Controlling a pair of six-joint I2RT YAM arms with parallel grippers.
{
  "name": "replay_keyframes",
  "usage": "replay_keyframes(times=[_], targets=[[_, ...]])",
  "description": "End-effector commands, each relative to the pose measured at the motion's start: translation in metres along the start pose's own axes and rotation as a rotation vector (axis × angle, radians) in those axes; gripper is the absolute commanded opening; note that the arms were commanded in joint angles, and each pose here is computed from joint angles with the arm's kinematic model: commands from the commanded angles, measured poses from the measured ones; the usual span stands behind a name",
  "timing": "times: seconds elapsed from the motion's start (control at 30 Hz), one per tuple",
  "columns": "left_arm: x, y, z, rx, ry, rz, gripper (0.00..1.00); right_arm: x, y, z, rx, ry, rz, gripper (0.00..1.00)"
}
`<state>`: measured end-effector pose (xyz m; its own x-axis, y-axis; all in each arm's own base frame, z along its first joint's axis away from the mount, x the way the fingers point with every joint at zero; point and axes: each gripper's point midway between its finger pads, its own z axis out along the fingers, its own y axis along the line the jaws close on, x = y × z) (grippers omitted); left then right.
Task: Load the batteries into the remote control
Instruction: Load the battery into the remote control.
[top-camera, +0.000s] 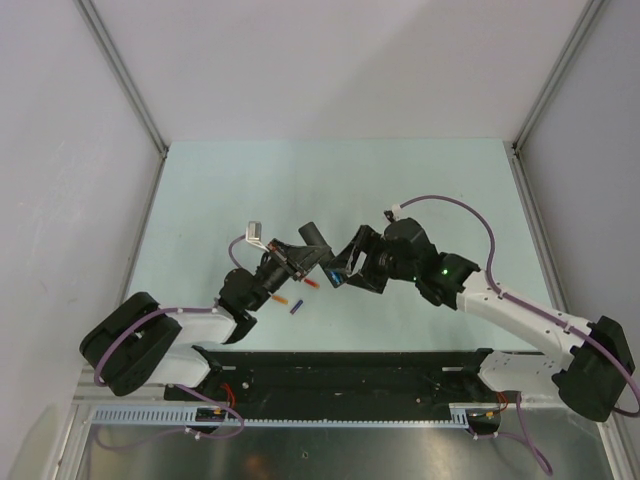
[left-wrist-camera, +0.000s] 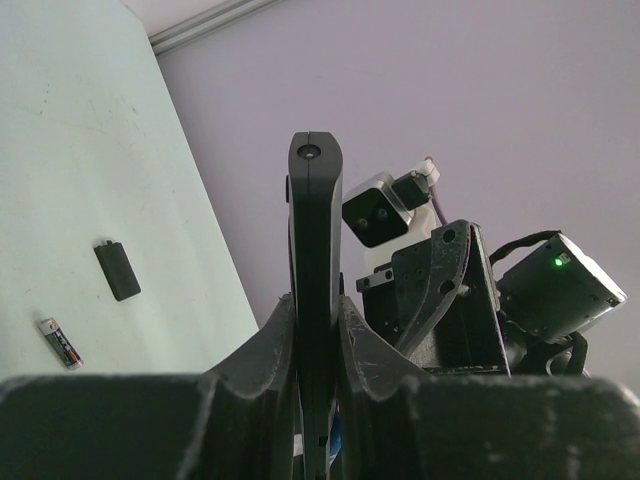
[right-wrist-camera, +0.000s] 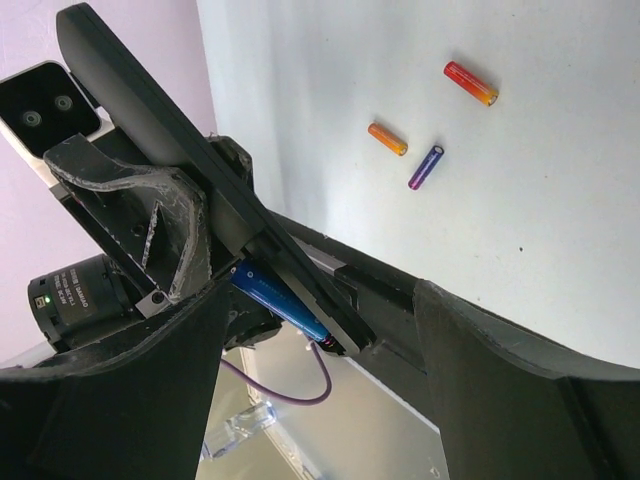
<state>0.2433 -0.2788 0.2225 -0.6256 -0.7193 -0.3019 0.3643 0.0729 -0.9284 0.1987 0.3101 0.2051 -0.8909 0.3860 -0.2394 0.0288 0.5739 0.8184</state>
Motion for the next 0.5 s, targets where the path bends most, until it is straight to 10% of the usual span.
replay_keyframes(times=[0.0,0.47], targets=[[-0.0189,-0.0623,-0.0080,0.246,-0.077,0.036,0.00,-0.0081,0.0081,0.0040,-0.031,-0.032,0.018,0.79],[-0.0196,-0.0629,-0.0077,0.246,-0.080,0.036,0.00,-0.0098,0.0043,0.0067,-0.020,-0.038,0.020,0.74]])
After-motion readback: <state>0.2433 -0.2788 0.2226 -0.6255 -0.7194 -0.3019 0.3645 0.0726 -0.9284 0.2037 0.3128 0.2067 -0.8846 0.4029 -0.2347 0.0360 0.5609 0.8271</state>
